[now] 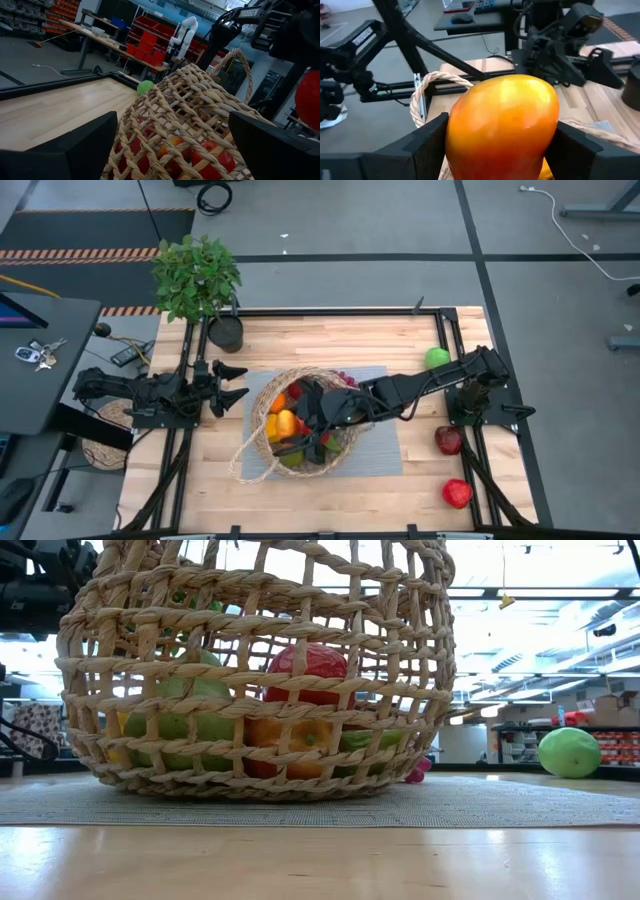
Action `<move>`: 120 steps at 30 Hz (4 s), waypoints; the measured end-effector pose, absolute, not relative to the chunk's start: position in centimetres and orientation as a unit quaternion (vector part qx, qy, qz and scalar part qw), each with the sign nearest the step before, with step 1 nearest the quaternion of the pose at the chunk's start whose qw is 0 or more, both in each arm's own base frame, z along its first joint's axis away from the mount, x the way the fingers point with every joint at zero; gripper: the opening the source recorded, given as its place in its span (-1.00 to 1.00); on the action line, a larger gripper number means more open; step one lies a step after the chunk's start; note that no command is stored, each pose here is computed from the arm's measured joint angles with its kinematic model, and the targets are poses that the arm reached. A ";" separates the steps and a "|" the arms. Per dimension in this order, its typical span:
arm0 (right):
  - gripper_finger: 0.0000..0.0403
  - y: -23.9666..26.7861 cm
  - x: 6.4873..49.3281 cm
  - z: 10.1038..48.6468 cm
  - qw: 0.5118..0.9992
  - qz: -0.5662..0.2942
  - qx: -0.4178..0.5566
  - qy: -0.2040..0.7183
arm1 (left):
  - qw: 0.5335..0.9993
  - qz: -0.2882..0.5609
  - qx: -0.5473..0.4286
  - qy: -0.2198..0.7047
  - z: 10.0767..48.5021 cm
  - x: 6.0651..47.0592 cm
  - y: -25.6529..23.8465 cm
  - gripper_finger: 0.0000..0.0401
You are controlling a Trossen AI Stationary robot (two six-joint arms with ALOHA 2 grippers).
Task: Build produce basket
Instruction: Put the red mango into the brown basket, then put the green apple into the brown basket
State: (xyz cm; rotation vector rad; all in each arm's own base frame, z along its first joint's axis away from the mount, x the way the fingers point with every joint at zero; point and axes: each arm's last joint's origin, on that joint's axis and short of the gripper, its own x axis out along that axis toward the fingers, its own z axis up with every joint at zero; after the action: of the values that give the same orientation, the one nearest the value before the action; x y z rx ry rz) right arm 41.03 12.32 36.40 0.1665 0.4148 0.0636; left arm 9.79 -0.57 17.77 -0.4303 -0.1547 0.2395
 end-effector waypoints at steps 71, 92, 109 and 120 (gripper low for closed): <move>0.50 14.3 45.9 25.6 0.867 -0.228 -0.030 0.443 | 0.967 0.118 -0.213 -0.079 17.8 9.8 -0.6 0.94; 0.95 15.6 42.6 34.2 0.902 -0.220 -0.043 0.369 | 0.967 0.118 -0.214 -0.079 17.8 9.8 -0.6 0.94; 0.93 23.7 33.6 36.5 0.894 -0.092 -0.077 0.431 | 0.967 0.118 -0.213 -0.079 17.8 9.8 -0.6 0.94; 0.94 25.9 29.8 32.6 0.861 -0.195 -0.110 0.457 | 0.967 0.118 -0.213 -0.079 17.8 9.8 -0.6 0.94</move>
State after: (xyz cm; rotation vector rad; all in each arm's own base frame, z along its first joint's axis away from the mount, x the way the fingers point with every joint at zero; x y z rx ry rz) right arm 29.78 25.92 32.57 -0.2314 0.9584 -0.4098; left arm 9.78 -0.57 17.83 -0.4314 -0.1589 0.2386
